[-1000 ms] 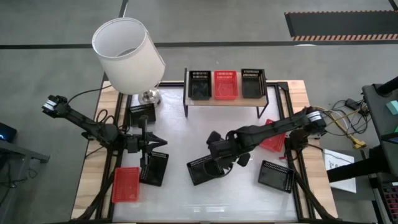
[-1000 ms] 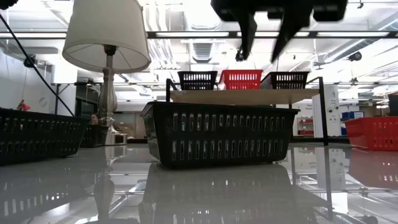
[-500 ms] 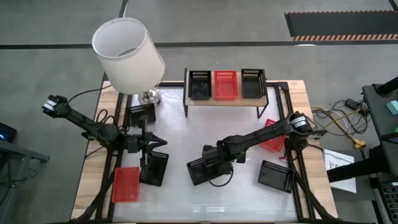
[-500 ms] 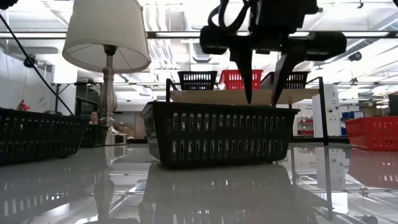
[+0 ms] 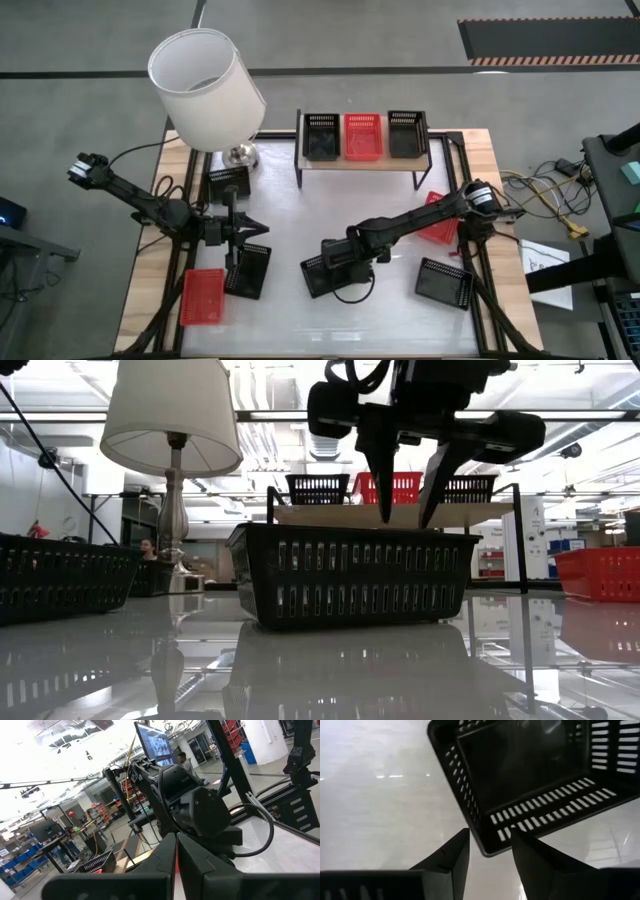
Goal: Stack baskets on shelf by color
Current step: Stack the black bin on top of the other black bin on the shelf
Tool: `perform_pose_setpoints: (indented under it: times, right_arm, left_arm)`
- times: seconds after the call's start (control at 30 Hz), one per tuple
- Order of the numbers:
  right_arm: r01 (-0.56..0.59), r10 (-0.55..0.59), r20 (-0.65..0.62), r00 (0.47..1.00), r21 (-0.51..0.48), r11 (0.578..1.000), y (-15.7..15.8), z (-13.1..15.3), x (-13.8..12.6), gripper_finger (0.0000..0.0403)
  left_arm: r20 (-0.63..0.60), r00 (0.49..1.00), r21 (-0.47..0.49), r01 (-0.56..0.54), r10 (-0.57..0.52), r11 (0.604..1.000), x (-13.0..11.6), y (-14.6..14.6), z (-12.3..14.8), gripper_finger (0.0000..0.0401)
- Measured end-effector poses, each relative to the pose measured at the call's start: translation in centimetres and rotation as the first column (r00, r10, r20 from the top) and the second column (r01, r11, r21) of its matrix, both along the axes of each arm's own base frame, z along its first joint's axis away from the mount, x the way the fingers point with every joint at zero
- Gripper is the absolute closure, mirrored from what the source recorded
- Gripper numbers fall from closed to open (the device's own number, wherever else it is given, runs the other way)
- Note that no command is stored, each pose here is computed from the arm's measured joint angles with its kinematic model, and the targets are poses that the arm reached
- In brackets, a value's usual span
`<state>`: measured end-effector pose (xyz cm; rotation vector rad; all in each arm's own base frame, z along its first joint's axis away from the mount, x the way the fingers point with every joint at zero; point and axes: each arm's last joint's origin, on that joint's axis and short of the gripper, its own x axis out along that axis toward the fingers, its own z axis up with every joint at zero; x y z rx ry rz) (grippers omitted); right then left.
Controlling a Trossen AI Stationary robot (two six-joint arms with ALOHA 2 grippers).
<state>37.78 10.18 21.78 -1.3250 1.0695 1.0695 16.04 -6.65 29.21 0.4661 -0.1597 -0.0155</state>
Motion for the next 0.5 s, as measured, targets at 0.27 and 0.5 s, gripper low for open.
perform_pose_setpoints:
  times: [0.27, 0.5]
  right_arm:
    - [-0.003, 0.003, -0.014, 1.000, 0.006, 1.000, 0.0, -0.4, -0.2, 0.0266]
    - [-0.004, 0.005, -0.050, 0.999, 0.004, 1.000, -0.1, -1.6, -0.7, 0.0271]
  left_arm:
    - [0.000, 1.000, 0.000, 0.000, 0.000, 1.000, 0.0, 0.0, 0.0, 0.0401]
    - [0.001, 1.000, 0.000, 0.000, 0.000, 1.000, 0.0, 0.0, 0.0, 0.0401]
